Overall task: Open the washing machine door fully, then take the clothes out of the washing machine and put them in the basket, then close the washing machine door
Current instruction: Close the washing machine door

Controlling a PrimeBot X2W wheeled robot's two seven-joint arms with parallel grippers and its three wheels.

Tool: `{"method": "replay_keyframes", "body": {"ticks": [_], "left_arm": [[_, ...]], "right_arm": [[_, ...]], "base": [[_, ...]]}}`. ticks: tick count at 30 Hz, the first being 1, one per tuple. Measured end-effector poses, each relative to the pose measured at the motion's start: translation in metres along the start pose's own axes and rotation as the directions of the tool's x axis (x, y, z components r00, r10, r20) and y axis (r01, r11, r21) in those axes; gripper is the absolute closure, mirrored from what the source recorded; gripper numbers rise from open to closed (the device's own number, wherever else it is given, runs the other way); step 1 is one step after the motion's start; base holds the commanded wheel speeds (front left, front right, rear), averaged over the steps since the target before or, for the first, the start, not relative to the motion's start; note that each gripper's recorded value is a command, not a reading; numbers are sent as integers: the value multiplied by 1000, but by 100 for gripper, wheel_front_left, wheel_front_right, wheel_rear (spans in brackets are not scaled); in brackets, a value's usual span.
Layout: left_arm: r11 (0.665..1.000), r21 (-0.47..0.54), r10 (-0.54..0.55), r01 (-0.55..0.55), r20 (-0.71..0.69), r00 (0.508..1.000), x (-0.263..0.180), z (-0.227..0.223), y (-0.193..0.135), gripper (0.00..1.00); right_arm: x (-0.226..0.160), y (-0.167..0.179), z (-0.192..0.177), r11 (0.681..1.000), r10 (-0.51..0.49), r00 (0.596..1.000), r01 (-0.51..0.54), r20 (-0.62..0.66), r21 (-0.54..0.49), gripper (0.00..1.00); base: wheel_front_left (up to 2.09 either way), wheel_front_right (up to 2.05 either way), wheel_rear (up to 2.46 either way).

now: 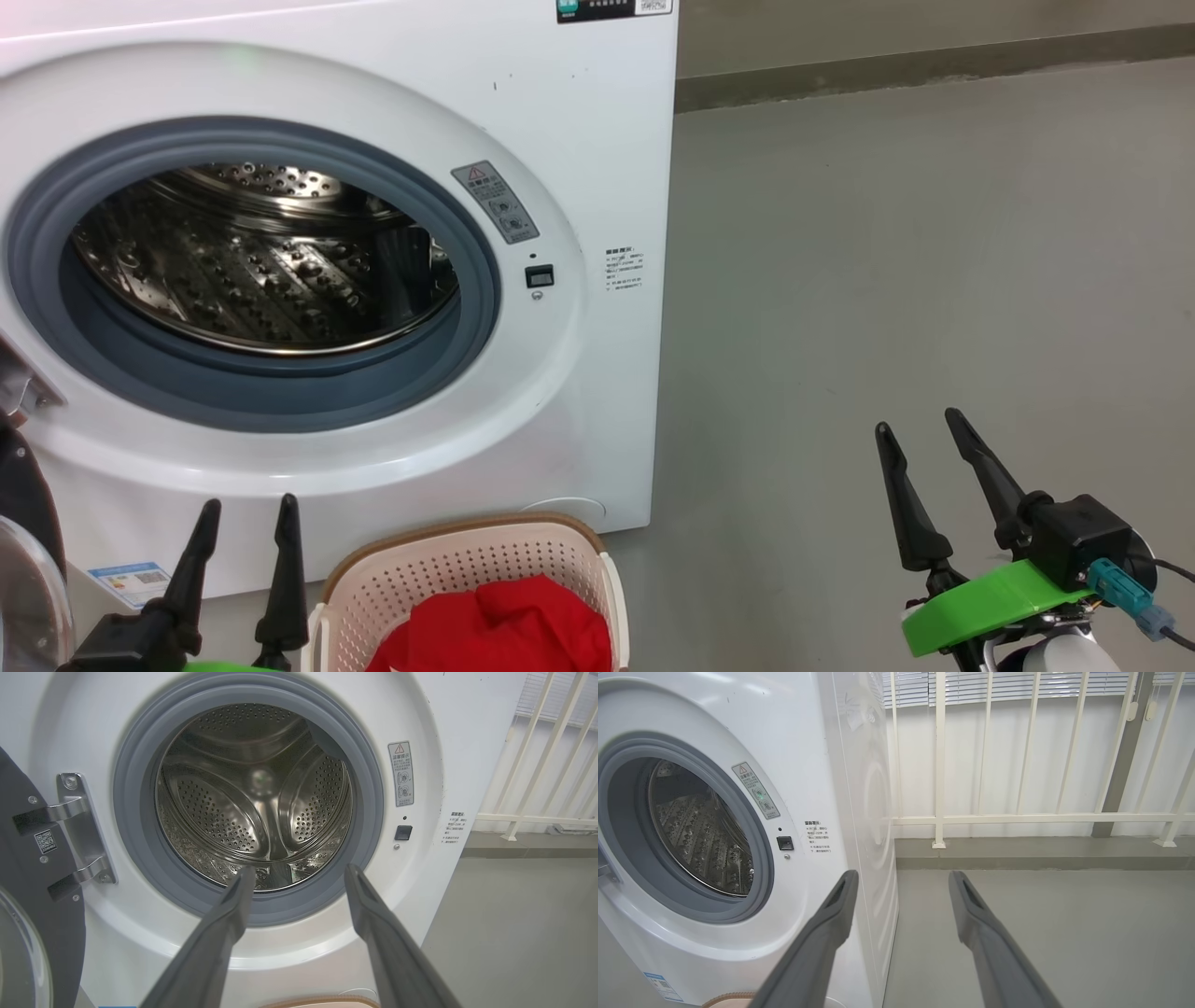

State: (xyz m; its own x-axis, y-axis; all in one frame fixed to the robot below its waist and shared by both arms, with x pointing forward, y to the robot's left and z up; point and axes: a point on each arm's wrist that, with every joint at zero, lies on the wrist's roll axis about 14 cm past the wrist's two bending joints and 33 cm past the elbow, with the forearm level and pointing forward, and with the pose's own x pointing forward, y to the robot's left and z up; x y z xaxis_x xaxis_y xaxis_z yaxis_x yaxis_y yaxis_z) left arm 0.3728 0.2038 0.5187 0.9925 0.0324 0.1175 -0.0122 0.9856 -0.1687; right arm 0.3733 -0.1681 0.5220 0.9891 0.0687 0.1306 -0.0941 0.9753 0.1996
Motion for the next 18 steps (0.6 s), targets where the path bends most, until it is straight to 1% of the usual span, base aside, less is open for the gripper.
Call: {"method": "replay_keyframes", "body": {"ticks": [4, 8, 12, 18], "left_arm": [[1000, 0, -1, 1, 0, 1000, 0, 0, 0, 0], [1000, 8, -4, 4, -2, 1000, 0, 0, -1, 0], [1000, 8, -5, 5, -5, 1000, 0, -1, -1, 0], [1000, -2, -22, 22, -9, 1000, 0, -3, -7, 0]], "right_arm": [[-1, 0, 0, 1000, -2, 1000, 2, -1, 0, 0], [-1, -1, 0, 1000, -2, 1000, 2, -1, 0, 0], [-1, -1, -1, 1000, -3, 1000, 3, -4, 0, 0], [-5, -1, -8, 1000, -5, 1000, 6, -24, 2, 0]], "base": [[-51, 51, 0], [-105, 105, 0], [-160, 160, 0], [-201, 201, 0]]}}
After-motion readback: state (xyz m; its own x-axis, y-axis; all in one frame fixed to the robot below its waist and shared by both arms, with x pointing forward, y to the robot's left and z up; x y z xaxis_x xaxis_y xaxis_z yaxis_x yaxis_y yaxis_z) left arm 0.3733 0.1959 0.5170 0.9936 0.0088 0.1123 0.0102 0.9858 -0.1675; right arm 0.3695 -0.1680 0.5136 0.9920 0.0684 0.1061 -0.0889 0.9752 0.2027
